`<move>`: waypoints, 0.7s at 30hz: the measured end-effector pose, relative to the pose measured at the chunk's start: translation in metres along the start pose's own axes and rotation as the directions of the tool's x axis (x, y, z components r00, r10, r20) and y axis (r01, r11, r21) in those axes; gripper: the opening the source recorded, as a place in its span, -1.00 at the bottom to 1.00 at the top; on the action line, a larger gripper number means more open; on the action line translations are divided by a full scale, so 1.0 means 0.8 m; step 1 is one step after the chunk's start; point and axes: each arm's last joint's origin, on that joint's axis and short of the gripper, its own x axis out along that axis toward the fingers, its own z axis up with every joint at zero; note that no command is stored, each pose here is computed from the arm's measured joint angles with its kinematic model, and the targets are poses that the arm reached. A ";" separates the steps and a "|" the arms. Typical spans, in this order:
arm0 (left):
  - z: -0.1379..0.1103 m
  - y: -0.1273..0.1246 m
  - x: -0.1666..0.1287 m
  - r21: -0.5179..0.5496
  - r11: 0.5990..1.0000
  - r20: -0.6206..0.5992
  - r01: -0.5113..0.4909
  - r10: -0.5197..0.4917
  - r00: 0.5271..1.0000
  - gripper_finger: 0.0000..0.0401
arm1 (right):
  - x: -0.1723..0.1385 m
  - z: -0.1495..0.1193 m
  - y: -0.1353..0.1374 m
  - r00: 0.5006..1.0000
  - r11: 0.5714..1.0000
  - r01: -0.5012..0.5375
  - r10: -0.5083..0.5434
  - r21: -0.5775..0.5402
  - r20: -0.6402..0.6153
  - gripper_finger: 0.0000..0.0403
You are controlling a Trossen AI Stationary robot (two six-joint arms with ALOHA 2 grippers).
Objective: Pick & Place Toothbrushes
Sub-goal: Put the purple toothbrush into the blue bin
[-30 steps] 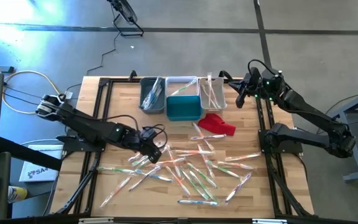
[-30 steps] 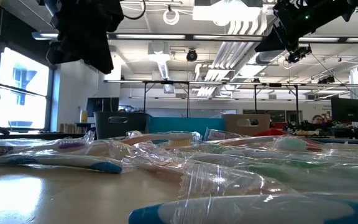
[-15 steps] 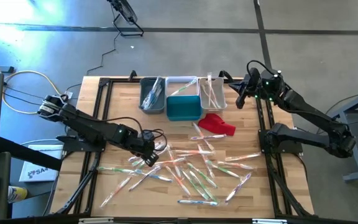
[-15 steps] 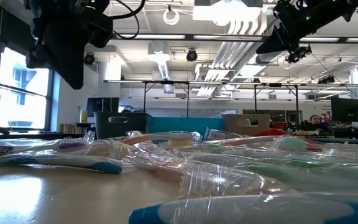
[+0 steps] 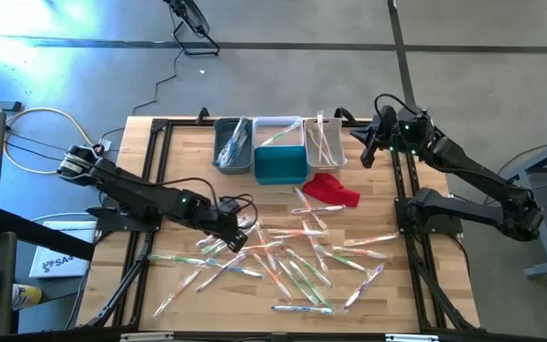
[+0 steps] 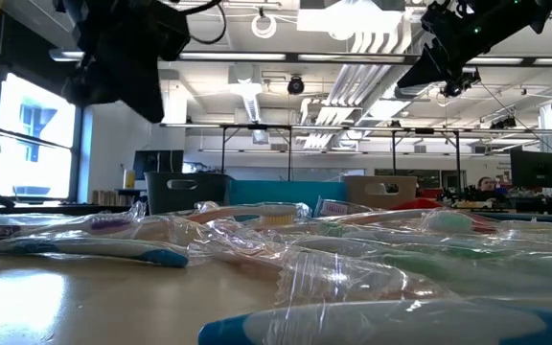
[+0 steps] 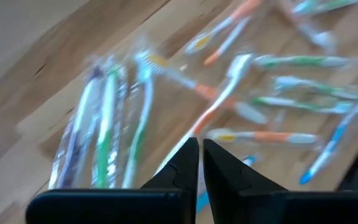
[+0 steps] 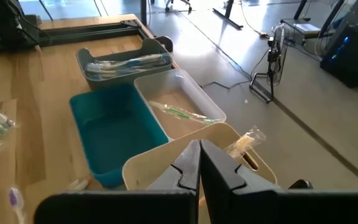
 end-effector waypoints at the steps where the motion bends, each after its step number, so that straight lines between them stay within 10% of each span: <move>1: 0.001 -0.001 -0.003 0.011 1.000 0.009 0.018 -0.018 1.000 -0.90 | 0.000 0.000 0.000 1.000 1.000 0.000 0.000 -0.006 0.000 -0.98; 21: 0.097 0.065 -0.051 0.165 0.985 0.190 -0.046 0.014 0.982 -0.90 | 0.000 0.000 0.000 1.000 0.997 0.000 0.000 0.078 0.000 -0.98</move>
